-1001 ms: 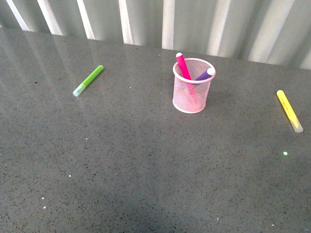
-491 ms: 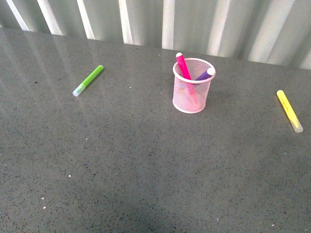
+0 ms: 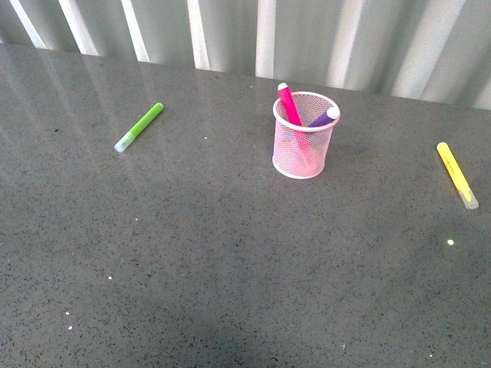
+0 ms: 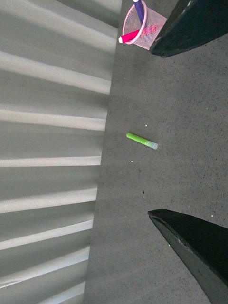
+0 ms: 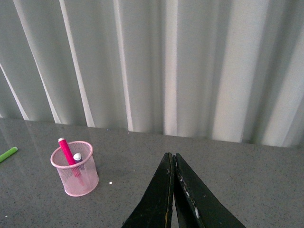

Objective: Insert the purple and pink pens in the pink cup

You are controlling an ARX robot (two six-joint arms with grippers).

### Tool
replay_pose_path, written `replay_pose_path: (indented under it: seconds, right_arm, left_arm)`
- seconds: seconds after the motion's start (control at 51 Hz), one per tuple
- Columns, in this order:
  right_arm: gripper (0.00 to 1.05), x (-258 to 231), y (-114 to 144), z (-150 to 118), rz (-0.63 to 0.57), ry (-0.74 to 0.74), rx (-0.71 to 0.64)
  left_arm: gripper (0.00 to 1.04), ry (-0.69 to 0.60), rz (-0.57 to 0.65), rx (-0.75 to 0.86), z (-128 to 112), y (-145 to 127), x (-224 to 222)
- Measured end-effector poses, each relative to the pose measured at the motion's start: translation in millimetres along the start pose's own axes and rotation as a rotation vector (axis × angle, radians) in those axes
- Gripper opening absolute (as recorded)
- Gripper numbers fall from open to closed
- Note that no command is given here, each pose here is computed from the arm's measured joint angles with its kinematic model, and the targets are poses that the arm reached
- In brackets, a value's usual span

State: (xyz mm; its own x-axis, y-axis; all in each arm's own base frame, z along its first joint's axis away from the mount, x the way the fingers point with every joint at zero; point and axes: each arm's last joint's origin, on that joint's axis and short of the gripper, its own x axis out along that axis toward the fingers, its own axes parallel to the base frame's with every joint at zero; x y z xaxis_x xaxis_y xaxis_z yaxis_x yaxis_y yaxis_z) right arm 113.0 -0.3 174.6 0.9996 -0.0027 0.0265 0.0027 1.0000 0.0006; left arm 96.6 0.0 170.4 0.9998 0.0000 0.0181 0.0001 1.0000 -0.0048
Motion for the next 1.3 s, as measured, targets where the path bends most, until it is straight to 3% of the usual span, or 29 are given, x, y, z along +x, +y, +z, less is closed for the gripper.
replay_pose_path:
  seconds: [0.903,0.942,1.138,1.295]
  right_arm:
    - [0.03,-16.6,0.0,-3.0,0.0,0.006,0.0]
    - [0.08,-16.6,0.0,-3.0,0.0,0.006,0.0]
    - [0.48,-16.6,0.0,-3.0,0.0,0.006,0.0]
    - [0.72,-16.6,0.0,-3.0,0.0,0.006,0.0]
  left_arm:
    - [0.98,-0.002,0.0,0.0,0.1,0.0,-0.1]
    - [0.98,-0.002,0.0,0.0,0.1,0.0,-0.1]
    - [0.98,-0.002,0.0,0.0,0.1,0.0,-0.1]
    - [0.98,-0.002,0.0,0.0,0.2,0.0,-0.1]
